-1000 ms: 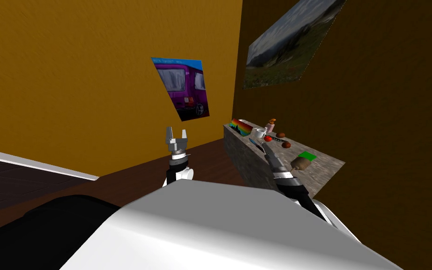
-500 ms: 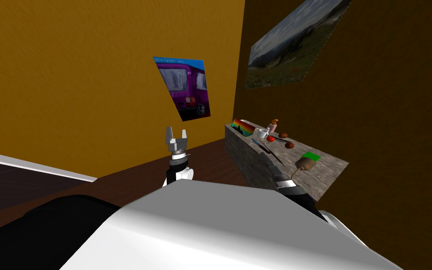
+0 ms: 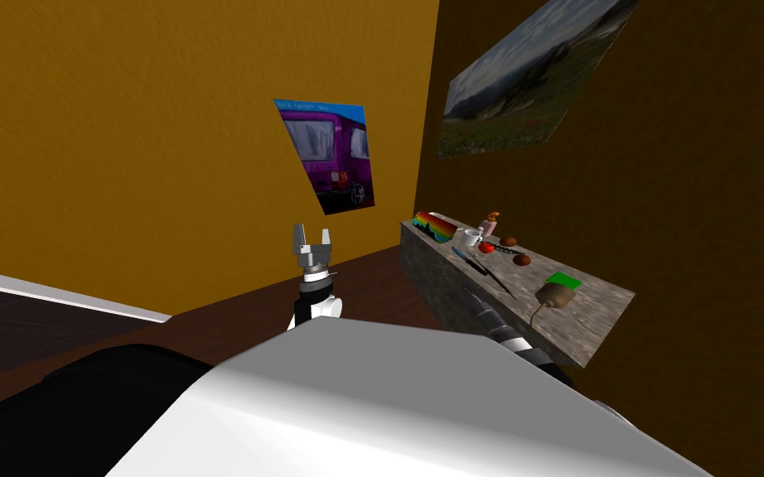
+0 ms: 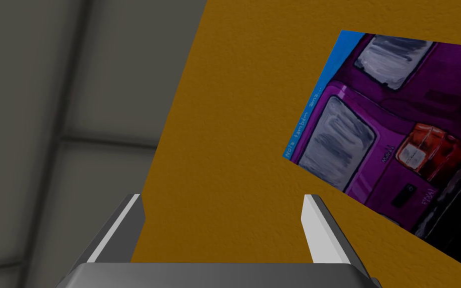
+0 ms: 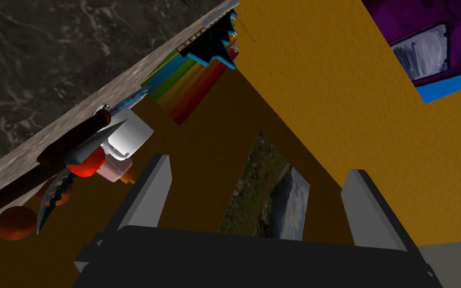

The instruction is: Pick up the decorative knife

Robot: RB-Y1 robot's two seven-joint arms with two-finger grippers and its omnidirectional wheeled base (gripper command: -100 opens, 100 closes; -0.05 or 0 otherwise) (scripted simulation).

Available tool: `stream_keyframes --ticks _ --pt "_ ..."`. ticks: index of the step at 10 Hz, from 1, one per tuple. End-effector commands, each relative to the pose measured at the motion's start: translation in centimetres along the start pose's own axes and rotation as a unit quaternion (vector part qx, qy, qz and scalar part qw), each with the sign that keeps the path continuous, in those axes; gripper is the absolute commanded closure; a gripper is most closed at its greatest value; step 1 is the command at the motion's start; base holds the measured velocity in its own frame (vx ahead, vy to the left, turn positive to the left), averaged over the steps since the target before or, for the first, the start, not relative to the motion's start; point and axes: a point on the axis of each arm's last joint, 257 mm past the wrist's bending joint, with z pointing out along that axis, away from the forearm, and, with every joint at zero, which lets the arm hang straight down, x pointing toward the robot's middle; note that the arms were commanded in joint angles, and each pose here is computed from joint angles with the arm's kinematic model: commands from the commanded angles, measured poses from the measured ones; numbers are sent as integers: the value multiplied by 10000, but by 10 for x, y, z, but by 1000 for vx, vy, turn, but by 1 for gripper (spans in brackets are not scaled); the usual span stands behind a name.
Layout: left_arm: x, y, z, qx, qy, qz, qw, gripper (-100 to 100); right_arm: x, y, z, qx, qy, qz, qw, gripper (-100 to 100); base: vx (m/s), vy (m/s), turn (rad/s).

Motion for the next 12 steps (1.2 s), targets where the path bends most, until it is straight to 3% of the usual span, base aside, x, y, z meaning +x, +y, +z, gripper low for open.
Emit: stream_keyframes --ticks 1,2,3,4,5,7,8,9,10,11,12 --pt "0 0 0 0 0 0 10000 0 6 -13 -12 149 151 -72 9997 -100 45 32 16" --pt "0 0 0 0 0 0 10000 0 20 -37 -30 434 439 -193 9979 -100 65 50 36" --pt "0 0 0 0 0 0 10000 0 20 -37 -30 433 440 -194 9979 -100 60 46 14" --pt "0 0 0 0 0 0 10000 0 33 -60 -52 716 725 -303 9943 -100 73 60 41" --pt "0 0 0 0 0 0 10000 0 32 -60 -52 714 734 -312 9943 -100 55 49 20" --pt "0 0 0 0 0 0 10000 0 53 -101 -95 1224 1243 -492 9834 -100 79 61 81" --pt "0 0 0 0 0 0 10000 0 54 -103 -100 1248 1327 -534 9818 -100 80 65 21" --pt "0 0 0 0 0 0 10000 0 62 -121 -126 1502 1590 -612 9739 -100 95 51 68" --pt "0 0 0 0 0 0 10000 0 62 -122 -127 1499 1623 -638 9732 -100 88 45 38" --pt "0 0 0 0 0 0 10000 0 69 -140 -155 1743 1914 -731 9631 -100 89 80 90" --pt "0 0 0 0 0 0 10000 0 68 -140 -155 1742 1918 -736 9630 -100 71 61 38"
